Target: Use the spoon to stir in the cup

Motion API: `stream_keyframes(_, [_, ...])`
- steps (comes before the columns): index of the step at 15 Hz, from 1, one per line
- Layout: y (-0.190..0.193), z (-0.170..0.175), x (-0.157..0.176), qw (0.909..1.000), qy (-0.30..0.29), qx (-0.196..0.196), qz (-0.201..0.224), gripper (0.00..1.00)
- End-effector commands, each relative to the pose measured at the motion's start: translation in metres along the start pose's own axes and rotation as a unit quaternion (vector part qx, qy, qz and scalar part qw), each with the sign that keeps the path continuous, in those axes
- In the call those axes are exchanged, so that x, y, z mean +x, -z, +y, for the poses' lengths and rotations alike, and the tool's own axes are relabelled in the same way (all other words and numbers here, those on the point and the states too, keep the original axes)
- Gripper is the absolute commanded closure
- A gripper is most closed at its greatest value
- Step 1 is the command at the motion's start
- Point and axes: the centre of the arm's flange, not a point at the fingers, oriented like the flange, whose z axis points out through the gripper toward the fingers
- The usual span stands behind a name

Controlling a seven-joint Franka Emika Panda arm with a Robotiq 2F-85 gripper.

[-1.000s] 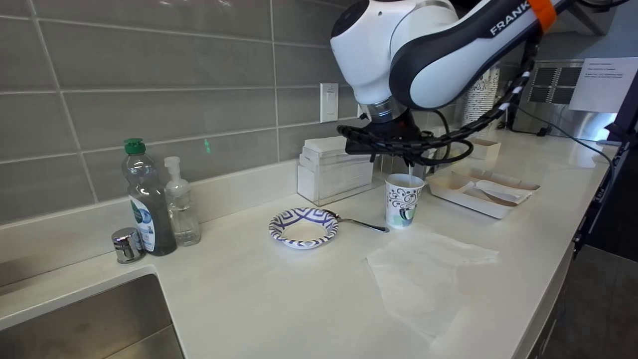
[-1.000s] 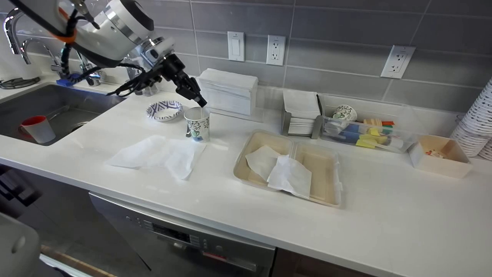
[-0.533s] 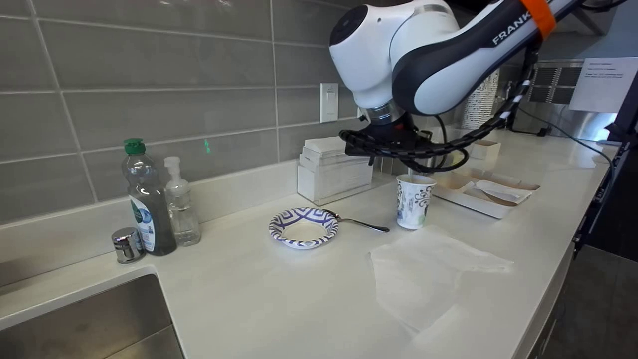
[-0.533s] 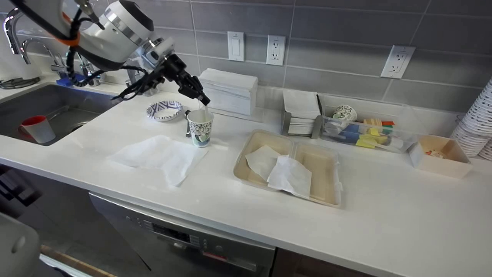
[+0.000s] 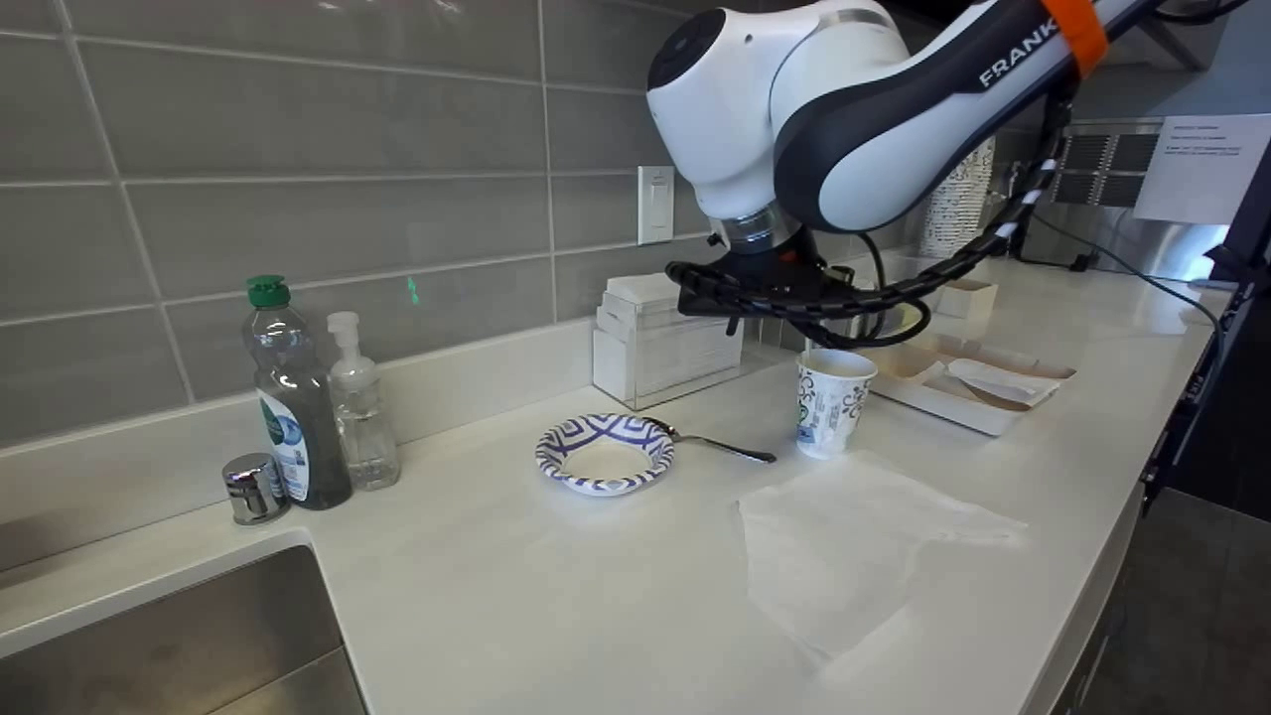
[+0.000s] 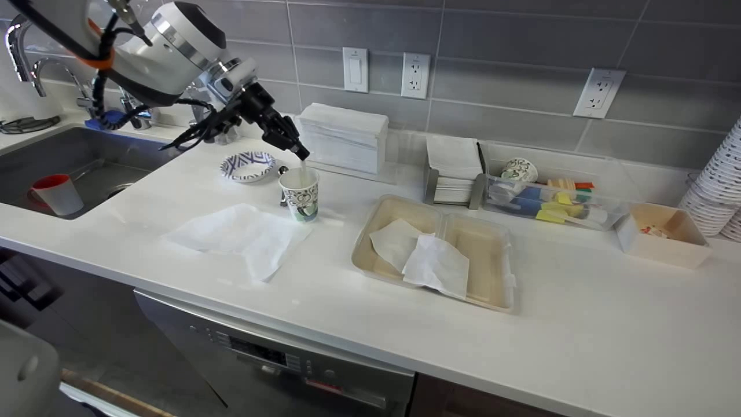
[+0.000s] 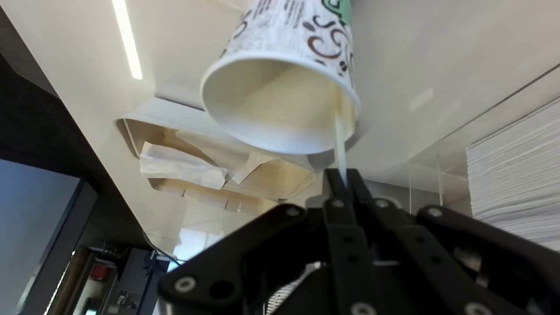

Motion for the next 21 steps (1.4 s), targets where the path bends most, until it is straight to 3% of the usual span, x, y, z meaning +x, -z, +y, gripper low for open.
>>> stream_keyframes(1, [0.001, 0.004, -0.005, 0.9996, 0.01, 0.001, -0.027, 0.99])
stream_keyframes(6, [0.005, 0.008, -0.003, 0.9986, 0.031, -0.01, -0.042, 0.99])
stream_keyframes(16, [-0.006, 0.009, 0.003, 0.9995, 0.025, -0.018, 0.011, 0.99])
stream_keyframes(21, [-0.009, 0.007, 0.002, 0.9996, 0.023, -0.014, 0.002, 0.99])
